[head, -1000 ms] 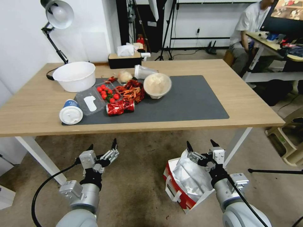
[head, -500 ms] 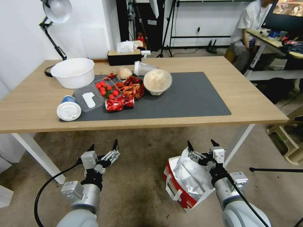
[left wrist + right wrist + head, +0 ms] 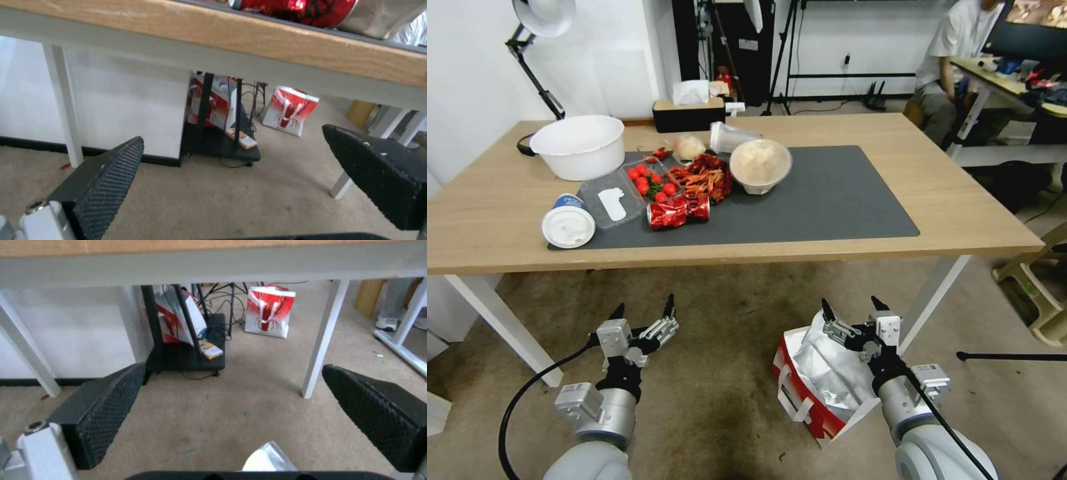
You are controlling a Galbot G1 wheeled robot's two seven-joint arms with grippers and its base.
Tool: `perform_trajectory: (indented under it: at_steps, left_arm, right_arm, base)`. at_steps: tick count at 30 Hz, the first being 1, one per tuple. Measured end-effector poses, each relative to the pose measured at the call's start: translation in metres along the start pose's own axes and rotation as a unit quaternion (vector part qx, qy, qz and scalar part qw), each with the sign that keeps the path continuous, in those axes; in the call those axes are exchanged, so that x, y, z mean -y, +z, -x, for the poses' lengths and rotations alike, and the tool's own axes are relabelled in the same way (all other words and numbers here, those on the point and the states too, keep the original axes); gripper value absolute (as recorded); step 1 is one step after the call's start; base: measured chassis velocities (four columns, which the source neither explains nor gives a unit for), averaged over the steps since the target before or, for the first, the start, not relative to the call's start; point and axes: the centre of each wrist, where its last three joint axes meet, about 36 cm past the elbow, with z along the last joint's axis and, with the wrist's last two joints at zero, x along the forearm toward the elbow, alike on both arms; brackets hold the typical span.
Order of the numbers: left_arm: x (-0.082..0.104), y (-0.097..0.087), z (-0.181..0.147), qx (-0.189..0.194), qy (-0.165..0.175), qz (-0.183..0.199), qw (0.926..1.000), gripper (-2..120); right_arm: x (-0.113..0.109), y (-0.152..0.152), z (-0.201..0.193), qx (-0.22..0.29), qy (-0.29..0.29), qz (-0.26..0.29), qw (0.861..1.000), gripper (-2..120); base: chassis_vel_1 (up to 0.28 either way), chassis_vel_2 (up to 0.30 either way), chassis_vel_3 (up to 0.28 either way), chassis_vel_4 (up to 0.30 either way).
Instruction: Pick up the food delivery bag from the floor and place it on the table.
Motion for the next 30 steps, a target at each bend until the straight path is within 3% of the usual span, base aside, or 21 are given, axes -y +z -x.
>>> perform_trajectory:
  at_steps: [30]
  left_arm:
    - [-0.0004,-0.0025,-0.0016,0.006,-0.008,-0.005,0.9999,100]
  right_arm:
    - [-0.0009,0.0035,-0.0027,-0.002,-0.001,0.0,1.0,100]
  base:
    - [0.0,0.0,0.0,0.0]
